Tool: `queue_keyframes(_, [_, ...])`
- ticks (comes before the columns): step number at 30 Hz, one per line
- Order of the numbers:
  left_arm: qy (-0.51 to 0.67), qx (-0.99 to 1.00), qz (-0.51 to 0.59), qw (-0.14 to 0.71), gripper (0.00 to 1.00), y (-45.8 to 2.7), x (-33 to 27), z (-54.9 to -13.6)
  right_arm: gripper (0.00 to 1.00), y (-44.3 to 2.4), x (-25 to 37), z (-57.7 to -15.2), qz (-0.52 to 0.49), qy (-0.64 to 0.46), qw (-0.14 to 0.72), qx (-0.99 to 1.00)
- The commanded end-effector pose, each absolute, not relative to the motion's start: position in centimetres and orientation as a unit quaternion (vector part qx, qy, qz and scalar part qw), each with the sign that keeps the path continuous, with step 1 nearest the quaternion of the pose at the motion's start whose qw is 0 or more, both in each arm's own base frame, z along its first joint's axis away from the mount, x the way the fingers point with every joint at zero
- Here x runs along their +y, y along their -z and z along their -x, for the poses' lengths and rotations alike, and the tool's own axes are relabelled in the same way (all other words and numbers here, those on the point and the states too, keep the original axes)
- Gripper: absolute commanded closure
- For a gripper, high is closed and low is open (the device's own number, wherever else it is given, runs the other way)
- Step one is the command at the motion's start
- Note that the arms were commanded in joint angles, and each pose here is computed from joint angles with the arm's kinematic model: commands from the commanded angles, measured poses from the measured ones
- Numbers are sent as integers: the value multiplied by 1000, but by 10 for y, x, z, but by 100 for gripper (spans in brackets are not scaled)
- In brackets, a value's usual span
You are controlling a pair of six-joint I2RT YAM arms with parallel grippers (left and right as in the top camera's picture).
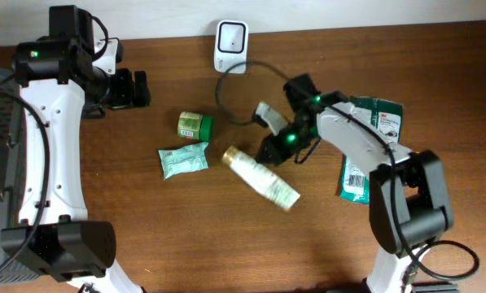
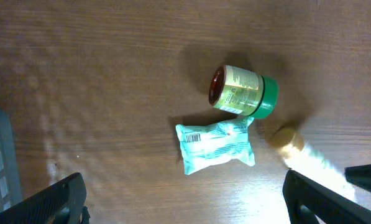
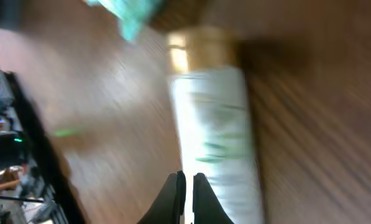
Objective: Scan the item barcode
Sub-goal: 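Grasp the white tube at center with the right gripper, then lift the white tube upright with the right gripper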
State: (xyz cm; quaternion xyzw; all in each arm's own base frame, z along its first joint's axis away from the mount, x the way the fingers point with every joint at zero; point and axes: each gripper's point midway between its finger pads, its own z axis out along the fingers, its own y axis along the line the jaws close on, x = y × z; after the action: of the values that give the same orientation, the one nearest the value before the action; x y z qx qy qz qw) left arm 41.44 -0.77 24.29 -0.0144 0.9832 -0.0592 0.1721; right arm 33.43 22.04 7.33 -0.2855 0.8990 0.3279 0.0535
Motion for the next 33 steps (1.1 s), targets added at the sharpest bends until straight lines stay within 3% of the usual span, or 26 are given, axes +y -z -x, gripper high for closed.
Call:
queue_keyframes(1, [59,982,10,179,1,-248,-7,-414,74,-57,198,-341,275,-233,52,931])
queue_keyframes(5, [59,982,10,179,1,-248,-7,-414,40,-68,195,-333,323,-105,46,940])
queue_keyframes(10, [59,982,10,179,1,-248,-7,-414,26,-80,208,-293,402,178,70,896])
queue_keyframes(12, [59,982,10,179,1,-248,-7,-414,8,-69,216,-272,429,193,62,880])
queue_keyframes(15, [59,982,10,179,1,-248,-7,-414,7,-49,204,-258,431,213,45,876])
queue_keyframes(21, [59,982,11,179,1,-248,-6,-414,20,-22,211,-239,455,207,53,864])
queue_keyframes(27, [59,982,11,179,1,-248,-6,-414,47,14,204,-236,449,196,79,868])
queue_keyframes(29, [59,982,11,179,1,-248,-6,-414,66,18,198,-232,450,199,72,868])
queue_keyframes(30, [59,982,10,179,1,-248,-6,-414,90,18,199,-232,446,197,75,870])
queue_keyframes(31, [59,982,11,179,1,-248,-6,-414,96,18,200,-233,446,197,76,870])
queue_keyframes(33, [59,982,11,179,1,-248,-6,-414,96,18,200,-233,439,196,78,874])
